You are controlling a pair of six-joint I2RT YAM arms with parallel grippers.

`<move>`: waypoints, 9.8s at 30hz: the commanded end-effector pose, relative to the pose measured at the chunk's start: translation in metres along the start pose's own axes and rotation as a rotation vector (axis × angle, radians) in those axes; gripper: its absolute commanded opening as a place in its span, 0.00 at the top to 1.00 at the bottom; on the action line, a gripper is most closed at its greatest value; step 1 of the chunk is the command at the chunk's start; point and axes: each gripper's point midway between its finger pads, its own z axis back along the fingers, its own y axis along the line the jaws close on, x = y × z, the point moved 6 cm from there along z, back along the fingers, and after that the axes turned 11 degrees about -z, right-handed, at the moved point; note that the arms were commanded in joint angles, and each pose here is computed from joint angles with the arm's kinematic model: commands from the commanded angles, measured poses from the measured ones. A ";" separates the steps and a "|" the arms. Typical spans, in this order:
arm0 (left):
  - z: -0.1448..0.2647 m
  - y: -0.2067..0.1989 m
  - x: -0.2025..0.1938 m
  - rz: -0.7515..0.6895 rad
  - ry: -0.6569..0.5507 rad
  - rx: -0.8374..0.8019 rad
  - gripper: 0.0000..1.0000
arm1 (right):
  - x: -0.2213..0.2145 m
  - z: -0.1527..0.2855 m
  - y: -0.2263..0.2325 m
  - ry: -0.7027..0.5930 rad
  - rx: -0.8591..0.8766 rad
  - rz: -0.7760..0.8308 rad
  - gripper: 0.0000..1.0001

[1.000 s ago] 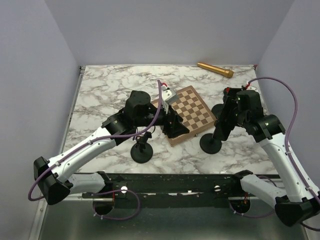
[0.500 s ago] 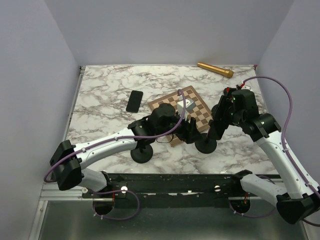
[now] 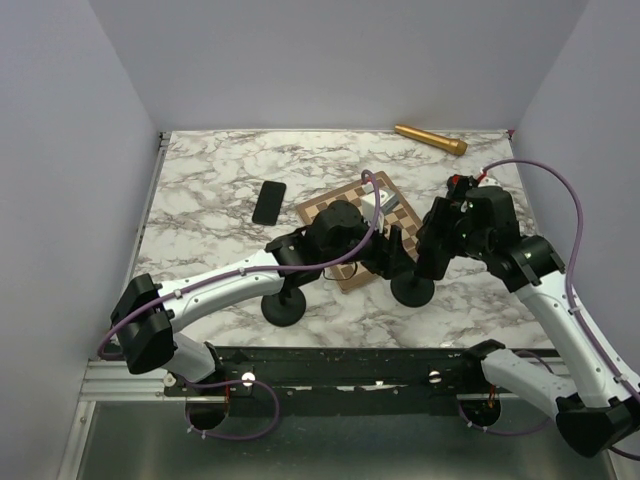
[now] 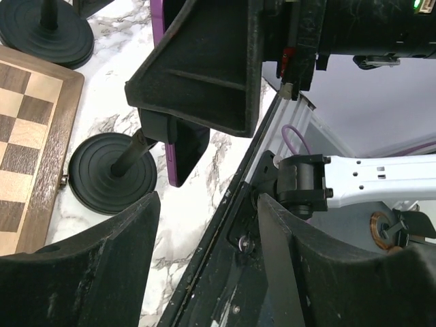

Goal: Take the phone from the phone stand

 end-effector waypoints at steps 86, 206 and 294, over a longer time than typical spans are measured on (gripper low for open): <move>-0.043 0.030 0.006 -0.015 -0.008 -0.234 1.00 | 0.006 0.009 -0.001 -0.134 0.129 0.181 0.99; -0.028 0.031 -0.016 0.041 -0.033 -0.182 1.00 | -0.013 0.042 0.024 0.029 0.378 0.159 0.05; -0.014 0.031 0.000 0.051 -0.074 -0.143 0.25 | -0.006 0.011 0.045 -0.075 0.142 0.137 0.99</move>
